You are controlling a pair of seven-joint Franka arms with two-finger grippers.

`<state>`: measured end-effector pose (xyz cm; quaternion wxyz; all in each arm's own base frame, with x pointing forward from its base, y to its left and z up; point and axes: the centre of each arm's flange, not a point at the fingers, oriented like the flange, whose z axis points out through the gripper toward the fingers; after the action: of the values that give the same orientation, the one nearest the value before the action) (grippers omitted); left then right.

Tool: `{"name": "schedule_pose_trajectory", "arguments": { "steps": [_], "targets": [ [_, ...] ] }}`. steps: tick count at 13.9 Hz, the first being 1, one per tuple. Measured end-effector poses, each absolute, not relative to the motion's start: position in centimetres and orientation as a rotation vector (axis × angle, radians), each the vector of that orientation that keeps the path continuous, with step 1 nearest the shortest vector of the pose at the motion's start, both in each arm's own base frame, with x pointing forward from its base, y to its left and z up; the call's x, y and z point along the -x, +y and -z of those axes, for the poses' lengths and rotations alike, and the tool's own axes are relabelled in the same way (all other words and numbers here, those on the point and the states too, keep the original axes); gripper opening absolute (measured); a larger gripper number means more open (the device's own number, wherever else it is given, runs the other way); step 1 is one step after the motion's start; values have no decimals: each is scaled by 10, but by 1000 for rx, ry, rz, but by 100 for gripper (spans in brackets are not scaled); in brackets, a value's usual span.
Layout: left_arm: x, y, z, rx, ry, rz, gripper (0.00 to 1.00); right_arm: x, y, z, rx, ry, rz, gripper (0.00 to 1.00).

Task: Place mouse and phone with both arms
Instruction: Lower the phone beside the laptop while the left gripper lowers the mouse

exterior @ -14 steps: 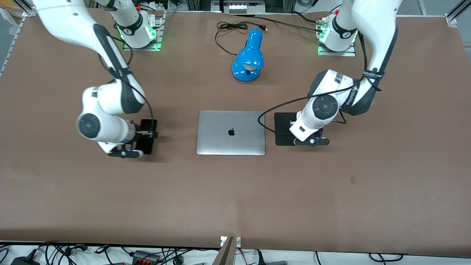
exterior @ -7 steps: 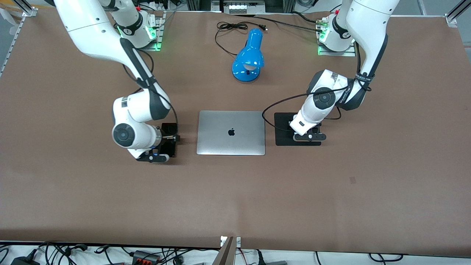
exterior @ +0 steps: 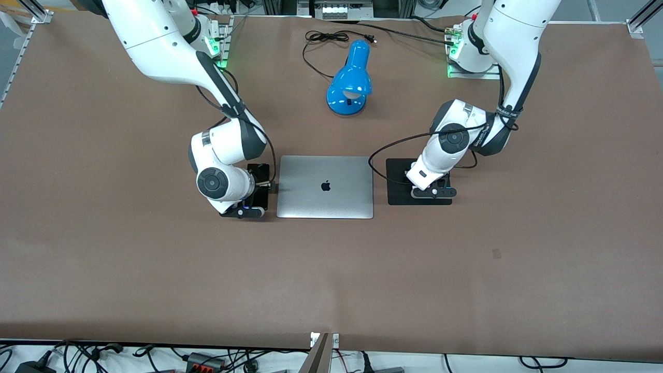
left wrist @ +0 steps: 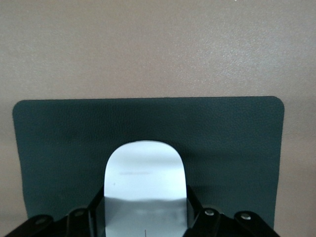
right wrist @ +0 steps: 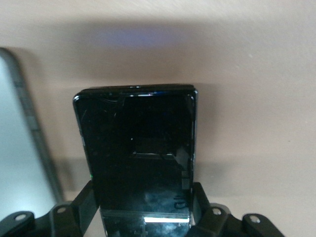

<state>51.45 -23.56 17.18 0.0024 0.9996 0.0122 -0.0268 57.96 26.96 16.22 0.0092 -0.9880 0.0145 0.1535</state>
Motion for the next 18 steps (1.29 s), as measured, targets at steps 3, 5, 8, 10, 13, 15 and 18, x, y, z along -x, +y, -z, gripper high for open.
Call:
{"name": "schedule_pose_trajectory", "arguments": {
  "steps": [3,5,8,10,13,15,18],
  "targets": [
    [-516,-236,-173,-3132,46,70,80,-580,267,-162,3083,91,-471,80],
    [-520,-236,-179,-3127,53,49,98,-580,268,-162,3085,120,-467,80],
    [-528,-233,-206,-3134,69,41,100,-580,268,-163,3086,127,-466,80],
    [-536,-229,-237,-3155,85,82,100,-579,268,-163,3086,126,-466,80],
    [-551,-220,-295,-3188,116,162,100,-577,272,-162,3089,147,-469,87],
    [-562,-211,-337,-3211,95,226,100,-580,276,-170,3086,151,-441,100],
    [-582,-186,-405,-3219,19,297,100,-598,279,-215,3072,150,-360,100]
  ]
}}
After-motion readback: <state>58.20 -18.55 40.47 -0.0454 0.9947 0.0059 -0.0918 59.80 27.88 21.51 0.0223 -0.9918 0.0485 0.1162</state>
